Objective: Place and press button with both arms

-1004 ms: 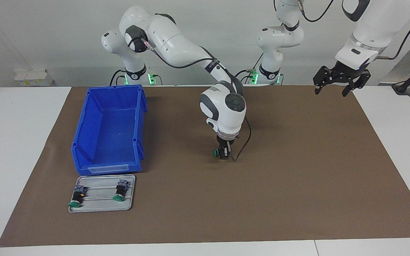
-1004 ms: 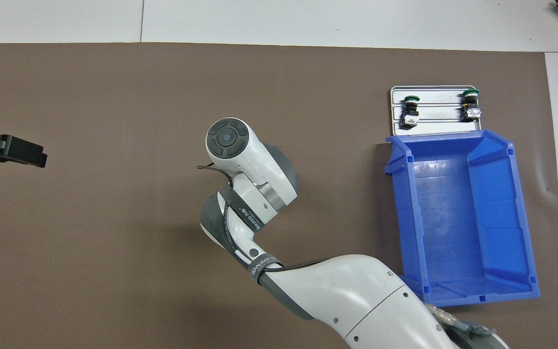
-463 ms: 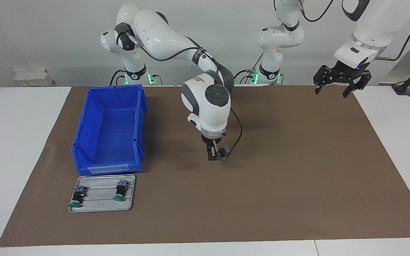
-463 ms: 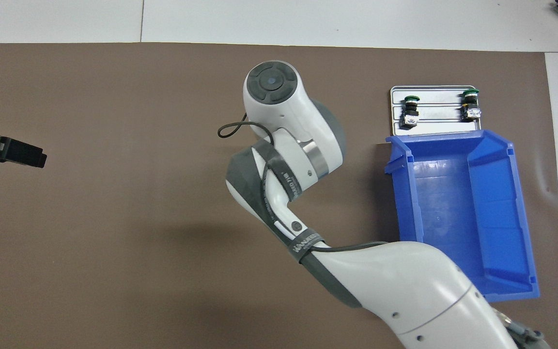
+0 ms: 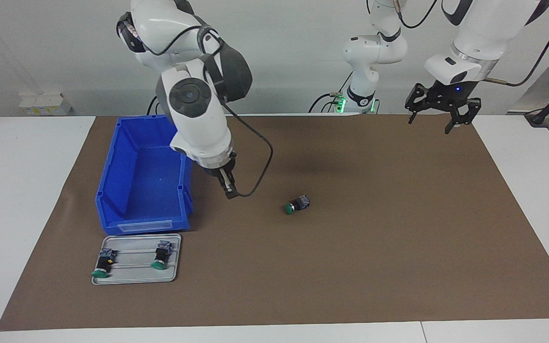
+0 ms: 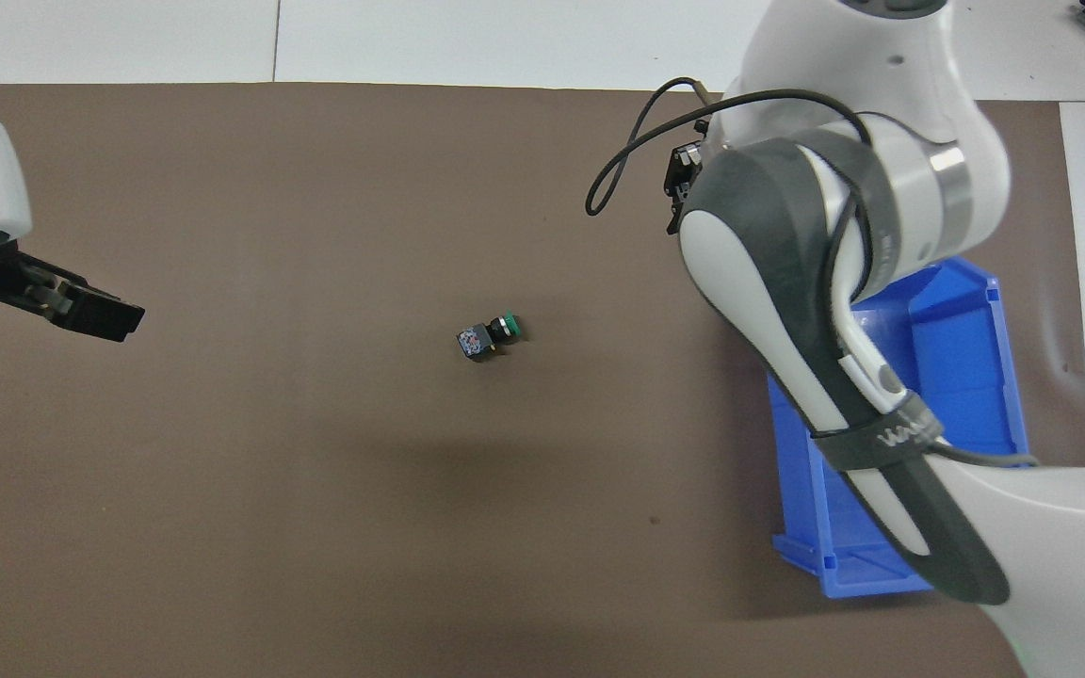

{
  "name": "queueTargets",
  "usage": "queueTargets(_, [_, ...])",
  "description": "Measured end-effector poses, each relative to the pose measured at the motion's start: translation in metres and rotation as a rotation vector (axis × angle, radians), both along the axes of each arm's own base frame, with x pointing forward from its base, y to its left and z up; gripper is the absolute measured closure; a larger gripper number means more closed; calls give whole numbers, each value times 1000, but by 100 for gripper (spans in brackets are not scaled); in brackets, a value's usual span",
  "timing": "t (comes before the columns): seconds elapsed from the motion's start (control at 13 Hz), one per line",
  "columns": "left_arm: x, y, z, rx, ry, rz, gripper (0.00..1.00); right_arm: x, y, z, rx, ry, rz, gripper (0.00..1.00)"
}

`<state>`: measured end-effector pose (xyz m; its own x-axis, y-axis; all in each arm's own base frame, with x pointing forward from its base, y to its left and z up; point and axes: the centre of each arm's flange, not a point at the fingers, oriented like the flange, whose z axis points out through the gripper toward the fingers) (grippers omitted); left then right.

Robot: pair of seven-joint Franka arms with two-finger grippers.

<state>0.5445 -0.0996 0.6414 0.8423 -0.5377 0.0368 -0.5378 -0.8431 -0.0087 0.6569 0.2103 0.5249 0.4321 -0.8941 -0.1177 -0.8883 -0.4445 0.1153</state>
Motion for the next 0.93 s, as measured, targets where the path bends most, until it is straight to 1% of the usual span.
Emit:
queueTargets(0.23, [1,-25,-21,-1,-14,-190,5,-1,-71,31,32,-5,171,33])
queueTargets(0.46, [3,-37,-48,-29,-15,-357,4,-6,-132,54,63,-15,320,33])
queueTargets(0.69, [3,-62,-77,-41,-27,-488,4,-8,-172,54,96,0,463,34])
queueTargets(0.93, [-2,-103,-128,-59,-21,-604,5,-12,-226,47,147,2,648,34])
